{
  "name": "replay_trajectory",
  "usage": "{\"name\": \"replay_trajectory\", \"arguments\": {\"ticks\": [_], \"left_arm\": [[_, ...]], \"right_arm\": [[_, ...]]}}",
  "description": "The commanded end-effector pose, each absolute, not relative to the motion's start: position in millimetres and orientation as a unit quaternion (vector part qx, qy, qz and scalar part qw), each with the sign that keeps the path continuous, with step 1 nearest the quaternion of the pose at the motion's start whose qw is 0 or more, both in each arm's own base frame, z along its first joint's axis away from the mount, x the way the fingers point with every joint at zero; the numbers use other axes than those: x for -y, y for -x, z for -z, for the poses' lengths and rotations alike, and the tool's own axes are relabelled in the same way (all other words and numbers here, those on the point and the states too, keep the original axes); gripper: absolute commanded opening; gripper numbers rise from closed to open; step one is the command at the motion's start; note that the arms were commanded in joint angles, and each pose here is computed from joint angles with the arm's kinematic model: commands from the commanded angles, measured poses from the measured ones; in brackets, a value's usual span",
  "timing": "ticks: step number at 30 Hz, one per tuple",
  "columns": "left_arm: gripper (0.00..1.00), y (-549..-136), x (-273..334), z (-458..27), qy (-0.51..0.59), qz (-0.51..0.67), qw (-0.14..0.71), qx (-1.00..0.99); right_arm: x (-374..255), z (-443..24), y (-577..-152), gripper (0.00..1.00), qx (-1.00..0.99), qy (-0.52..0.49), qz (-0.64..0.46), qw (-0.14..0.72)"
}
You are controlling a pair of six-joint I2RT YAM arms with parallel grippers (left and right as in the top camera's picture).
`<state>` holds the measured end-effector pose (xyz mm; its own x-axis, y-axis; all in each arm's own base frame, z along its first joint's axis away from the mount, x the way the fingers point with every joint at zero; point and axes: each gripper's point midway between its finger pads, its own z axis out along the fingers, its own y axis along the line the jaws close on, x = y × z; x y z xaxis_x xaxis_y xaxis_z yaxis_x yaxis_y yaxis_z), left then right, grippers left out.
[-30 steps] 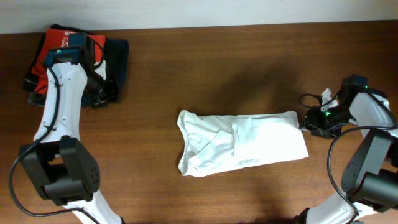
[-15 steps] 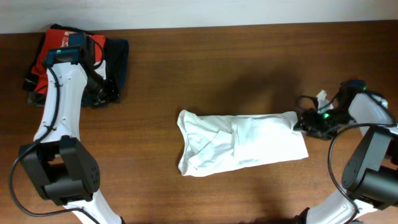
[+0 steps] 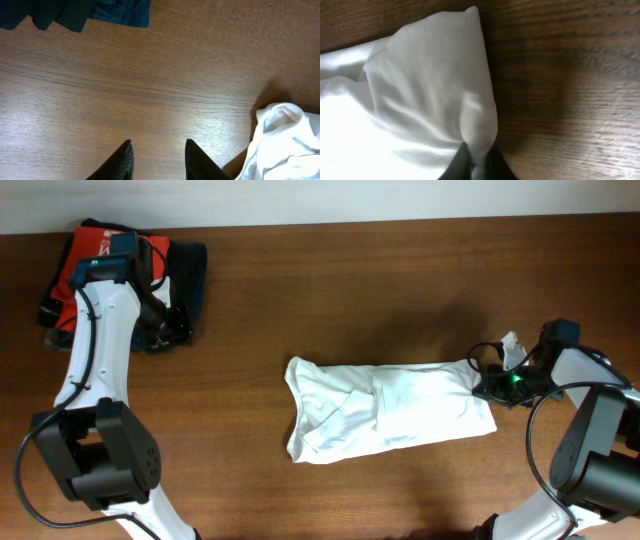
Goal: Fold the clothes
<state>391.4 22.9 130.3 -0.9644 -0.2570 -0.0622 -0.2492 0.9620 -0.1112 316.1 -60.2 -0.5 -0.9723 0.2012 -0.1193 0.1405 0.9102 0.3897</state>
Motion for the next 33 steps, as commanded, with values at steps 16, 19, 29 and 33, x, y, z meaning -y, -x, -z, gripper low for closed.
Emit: {"name": "replay_trajectory", "arguments": {"ticks": [16,19,29,33], "left_arm": [[0.34,-391,-23,-127,0.132,0.055,0.034,-0.989],[0.34,-391,-23,-127,0.132,0.055,0.034,-0.989],[0.34,-391,-23,-127,0.132,0.055,0.034,-0.989],[0.34,-391,-22,-127,0.132,0.055,0.033,-0.989]], "right_arm": [[-22,-177,-353,0.04,-0.985,0.044,-0.162,0.029],[-72,-150,-335,0.04,-0.984,0.062,-0.164,-0.023],[-169,-55,-309,0.41,-0.969,0.083,-0.231,-0.032],[-159,-125,-323,0.71,-0.951,0.108,-0.289,-0.015]]}}
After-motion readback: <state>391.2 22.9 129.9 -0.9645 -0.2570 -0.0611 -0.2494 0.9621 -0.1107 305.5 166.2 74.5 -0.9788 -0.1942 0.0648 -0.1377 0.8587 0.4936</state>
